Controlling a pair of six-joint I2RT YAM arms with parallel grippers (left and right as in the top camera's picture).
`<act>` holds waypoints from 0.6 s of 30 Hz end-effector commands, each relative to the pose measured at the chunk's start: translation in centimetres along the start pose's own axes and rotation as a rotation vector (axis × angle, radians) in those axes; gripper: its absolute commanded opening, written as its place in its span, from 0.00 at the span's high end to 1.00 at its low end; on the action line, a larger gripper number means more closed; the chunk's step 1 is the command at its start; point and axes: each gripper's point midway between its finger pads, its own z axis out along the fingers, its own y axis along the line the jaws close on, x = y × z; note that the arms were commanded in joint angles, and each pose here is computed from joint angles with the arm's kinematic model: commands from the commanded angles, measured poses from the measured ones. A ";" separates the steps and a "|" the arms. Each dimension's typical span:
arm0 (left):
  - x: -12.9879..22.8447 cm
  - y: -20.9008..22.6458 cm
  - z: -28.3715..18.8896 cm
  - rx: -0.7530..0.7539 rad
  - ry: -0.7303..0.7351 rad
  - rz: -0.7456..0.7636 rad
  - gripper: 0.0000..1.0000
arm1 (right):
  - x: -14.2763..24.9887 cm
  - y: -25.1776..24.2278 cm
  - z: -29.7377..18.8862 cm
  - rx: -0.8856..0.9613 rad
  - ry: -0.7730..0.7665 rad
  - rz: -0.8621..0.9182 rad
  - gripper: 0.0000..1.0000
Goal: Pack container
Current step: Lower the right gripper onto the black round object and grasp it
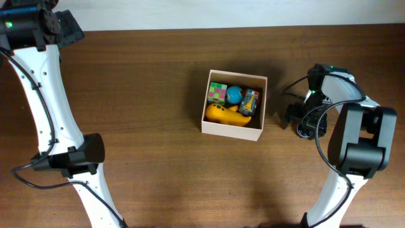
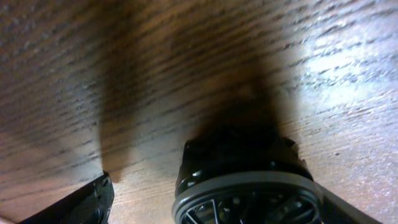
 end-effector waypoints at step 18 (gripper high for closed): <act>-0.4 0.2 -0.3 0.003 -0.015 -0.002 0.01 | -1.1 -0.1 0.7 0.013 -0.055 -0.009 0.34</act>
